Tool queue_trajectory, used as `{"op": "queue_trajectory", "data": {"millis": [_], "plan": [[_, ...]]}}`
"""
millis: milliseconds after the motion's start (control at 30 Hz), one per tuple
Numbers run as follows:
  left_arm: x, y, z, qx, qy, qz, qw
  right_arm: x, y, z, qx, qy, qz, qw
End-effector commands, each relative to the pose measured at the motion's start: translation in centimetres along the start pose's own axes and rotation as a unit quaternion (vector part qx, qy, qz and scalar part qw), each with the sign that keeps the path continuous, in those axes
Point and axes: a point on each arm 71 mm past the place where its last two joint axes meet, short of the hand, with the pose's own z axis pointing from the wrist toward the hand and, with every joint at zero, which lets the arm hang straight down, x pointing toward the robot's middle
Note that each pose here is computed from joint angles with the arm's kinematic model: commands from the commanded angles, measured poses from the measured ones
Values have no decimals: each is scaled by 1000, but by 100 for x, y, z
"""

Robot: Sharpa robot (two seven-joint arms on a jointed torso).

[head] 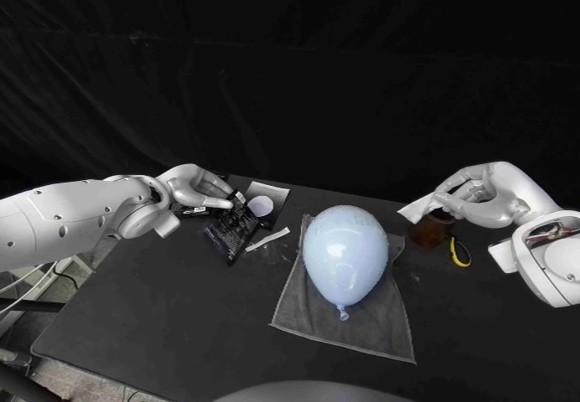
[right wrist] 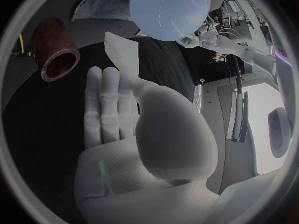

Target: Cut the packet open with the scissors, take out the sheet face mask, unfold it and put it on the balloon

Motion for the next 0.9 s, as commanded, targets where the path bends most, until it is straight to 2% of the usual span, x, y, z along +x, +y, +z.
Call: {"op": "queue_trajectory", "data": {"millis": [33, 267, 500, 633, 767, 867, 900], "plan": [[-49, -73, 20, 32, -32, -9, 999, 22, 13, 0, -7, 9, -4, 1000], [-38, -136, 70, 46, -36, -3, 998, 30, 10, -1, -6, 10, -4, 1000], [-102, -265, 111, 77, -62, -5, 995, 41, 14, 3, -6, 12, -4, 1000], [-92, -358, 147, 97, -68, -19, 993, 46, 15, 7, -6, 13, -5, 1000], [53, -504, 229, 120, -49, -37, 991, 61, 22, 15, -7, 15, -6, 1000], [245, -650, 314, 140, -22, -48, 989, 77, 29, 26, -7, 16, -9, 1000], [274, -672, 325, 142, -18, -50, 988, 79, 30, 27, -7, 17, -10, 1000]]}}
